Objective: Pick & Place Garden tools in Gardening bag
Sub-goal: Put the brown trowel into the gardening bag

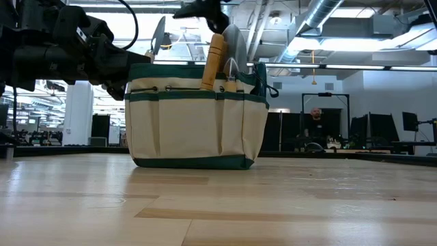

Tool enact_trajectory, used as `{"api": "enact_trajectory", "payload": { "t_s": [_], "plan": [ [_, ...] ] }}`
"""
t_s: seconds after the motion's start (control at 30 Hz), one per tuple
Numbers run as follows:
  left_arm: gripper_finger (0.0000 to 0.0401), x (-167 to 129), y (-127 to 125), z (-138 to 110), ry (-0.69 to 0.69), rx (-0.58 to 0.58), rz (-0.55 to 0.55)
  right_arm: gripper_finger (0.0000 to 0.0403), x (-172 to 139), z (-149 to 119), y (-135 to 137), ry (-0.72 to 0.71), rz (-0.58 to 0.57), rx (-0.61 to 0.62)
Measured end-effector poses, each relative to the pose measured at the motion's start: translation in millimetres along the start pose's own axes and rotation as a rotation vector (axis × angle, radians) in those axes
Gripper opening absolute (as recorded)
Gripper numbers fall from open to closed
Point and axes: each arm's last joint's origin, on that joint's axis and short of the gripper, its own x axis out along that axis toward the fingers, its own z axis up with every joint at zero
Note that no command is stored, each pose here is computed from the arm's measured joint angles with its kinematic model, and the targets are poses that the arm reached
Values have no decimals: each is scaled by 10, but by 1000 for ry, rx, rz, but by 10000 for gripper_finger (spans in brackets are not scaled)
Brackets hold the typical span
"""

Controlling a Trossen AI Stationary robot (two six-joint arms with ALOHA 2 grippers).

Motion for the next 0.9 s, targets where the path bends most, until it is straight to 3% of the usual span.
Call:
{"api": "enact_trajectory", "payload": {
  "t_s": [0.13,0.27,0.53,0.77,0.9],
  "plan": [
    [65,0,0,0,0,10,0,239,-15,56,-15,-46,9,102],
    [65,0,2,0,-1,28,7,254,-15,70,-28,-83,-39,155],
    [65,1,2,1,-1,32,8,211,264,-63,-66,-45,-57,178],
    [65,1,2,1,-1,32,8,174,252,-63,-56,-56,-81,192],
    [65,1,2,1,-1,30,9,126,250,-52,-81,-60,-86,200]
  ]
}}
